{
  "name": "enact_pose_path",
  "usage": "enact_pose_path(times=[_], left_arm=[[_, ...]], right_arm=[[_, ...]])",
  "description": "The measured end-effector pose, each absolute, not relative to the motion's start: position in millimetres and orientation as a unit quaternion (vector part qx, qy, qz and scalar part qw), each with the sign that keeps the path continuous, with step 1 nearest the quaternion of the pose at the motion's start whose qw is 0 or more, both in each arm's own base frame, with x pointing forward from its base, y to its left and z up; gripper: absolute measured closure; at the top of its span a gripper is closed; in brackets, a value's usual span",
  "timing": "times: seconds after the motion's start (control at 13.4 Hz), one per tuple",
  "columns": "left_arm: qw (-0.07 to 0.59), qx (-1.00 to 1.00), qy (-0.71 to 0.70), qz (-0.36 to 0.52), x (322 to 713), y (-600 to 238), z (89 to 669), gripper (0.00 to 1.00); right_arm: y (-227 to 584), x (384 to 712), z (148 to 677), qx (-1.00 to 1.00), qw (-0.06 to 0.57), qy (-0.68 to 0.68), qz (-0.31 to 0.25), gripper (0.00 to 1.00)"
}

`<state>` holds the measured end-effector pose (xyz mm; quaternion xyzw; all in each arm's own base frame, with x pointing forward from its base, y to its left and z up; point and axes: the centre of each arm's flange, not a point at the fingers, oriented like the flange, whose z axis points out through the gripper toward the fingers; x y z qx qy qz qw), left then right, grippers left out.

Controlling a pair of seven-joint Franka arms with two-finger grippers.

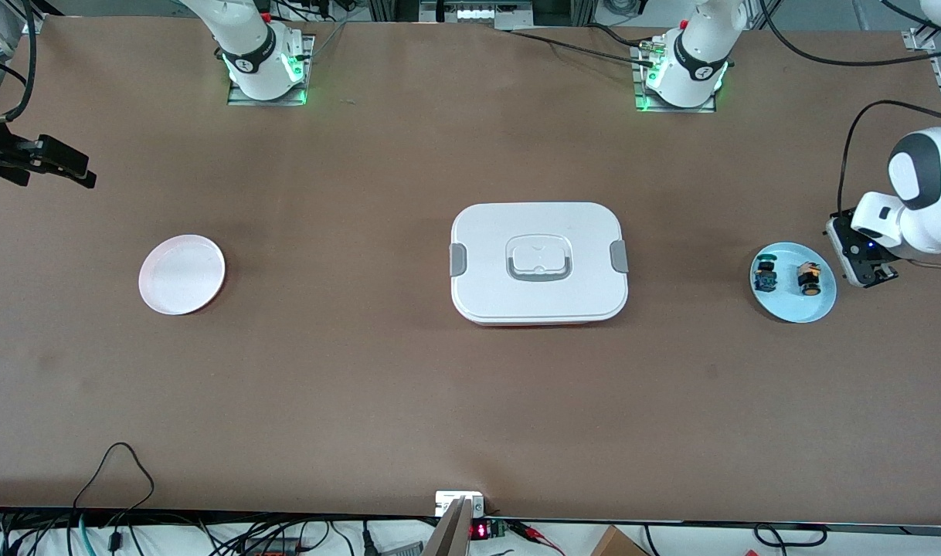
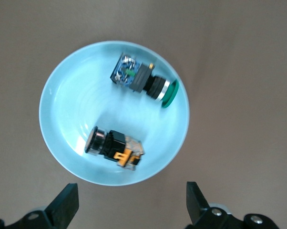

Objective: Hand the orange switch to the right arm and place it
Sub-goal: 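Lower the left gripper over the orange switch in the blue dish, then close the left gripper on the orange switch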

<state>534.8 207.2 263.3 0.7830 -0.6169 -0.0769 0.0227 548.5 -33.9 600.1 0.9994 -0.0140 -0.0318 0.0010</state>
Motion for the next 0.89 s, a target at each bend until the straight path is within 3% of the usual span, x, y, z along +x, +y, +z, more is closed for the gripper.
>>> enact_pose_path(times=[0.89], left_arm=[[0.005,0.671,-0.740,-0.044,546.2,214.0,212.6,0.00]], right_arm=[[-30.4,554.4,599.0,1.000,0.004,-0.010,-0.019,0.00]])
